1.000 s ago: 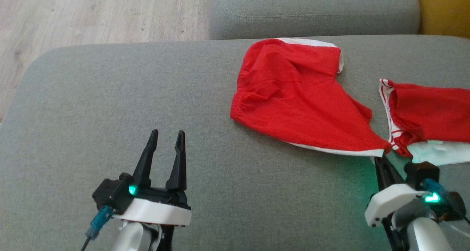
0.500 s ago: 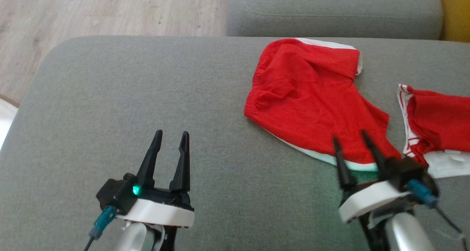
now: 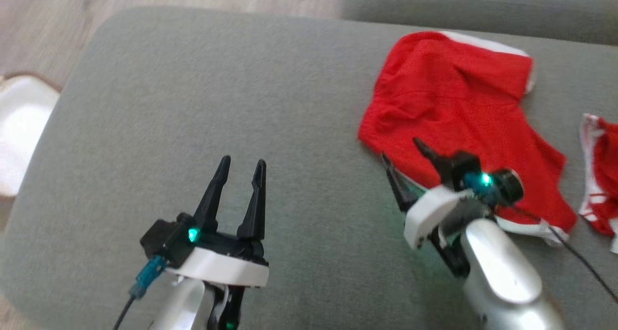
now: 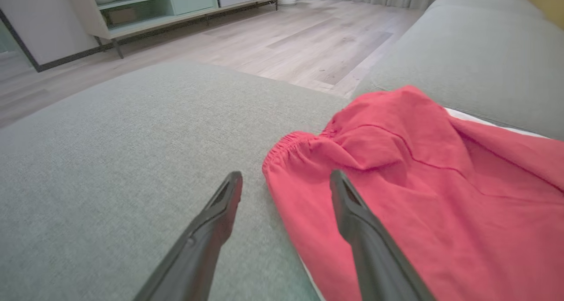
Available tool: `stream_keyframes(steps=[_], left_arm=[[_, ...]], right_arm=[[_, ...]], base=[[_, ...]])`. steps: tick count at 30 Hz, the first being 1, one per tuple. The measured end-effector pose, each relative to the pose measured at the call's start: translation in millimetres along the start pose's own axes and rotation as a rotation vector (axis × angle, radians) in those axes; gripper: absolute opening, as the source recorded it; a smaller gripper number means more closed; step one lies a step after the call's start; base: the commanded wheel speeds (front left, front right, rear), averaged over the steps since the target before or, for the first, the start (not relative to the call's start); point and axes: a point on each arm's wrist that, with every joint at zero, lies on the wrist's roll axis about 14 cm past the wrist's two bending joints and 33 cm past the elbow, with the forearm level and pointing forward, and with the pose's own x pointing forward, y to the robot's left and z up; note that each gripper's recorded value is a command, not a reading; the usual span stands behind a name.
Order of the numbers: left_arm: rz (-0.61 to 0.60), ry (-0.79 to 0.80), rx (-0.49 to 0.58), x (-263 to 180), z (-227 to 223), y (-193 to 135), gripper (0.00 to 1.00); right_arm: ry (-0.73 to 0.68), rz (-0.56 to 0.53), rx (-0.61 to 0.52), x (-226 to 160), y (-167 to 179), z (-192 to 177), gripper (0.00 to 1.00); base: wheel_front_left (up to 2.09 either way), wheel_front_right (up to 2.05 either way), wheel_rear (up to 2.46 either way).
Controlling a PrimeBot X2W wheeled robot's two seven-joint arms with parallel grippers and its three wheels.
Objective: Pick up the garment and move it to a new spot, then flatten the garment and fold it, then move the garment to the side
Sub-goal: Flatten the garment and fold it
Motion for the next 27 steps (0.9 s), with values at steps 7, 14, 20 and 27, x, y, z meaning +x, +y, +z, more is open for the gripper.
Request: stream_keyframes(steps=[7,14,20,27], left_arm=[[0.07,0.007,0.006,-4,0,22,1.0],[0.115,0.026,0.002,-9,-5,35,1.0],[0.106,0.027,0.001,-6,-6,33,1.0],[0.077,0.011,0.003,0,0,26,1.0]], right_arm=[[0.138,0.04,-0.063,45,-5,-25,1.0],[0.187,0.07,-0.037,60,-1,-44,0.53],[0.136,0.117,0.003,63,13,-36,0.0],[0.034,0.273,0.117,55,67,-3,0.0]], base=[[0.0,0.0,0.0],[0.0,0.0,0.0],[0.0,0.0,0.0],[0.0,0.0,0.0]])
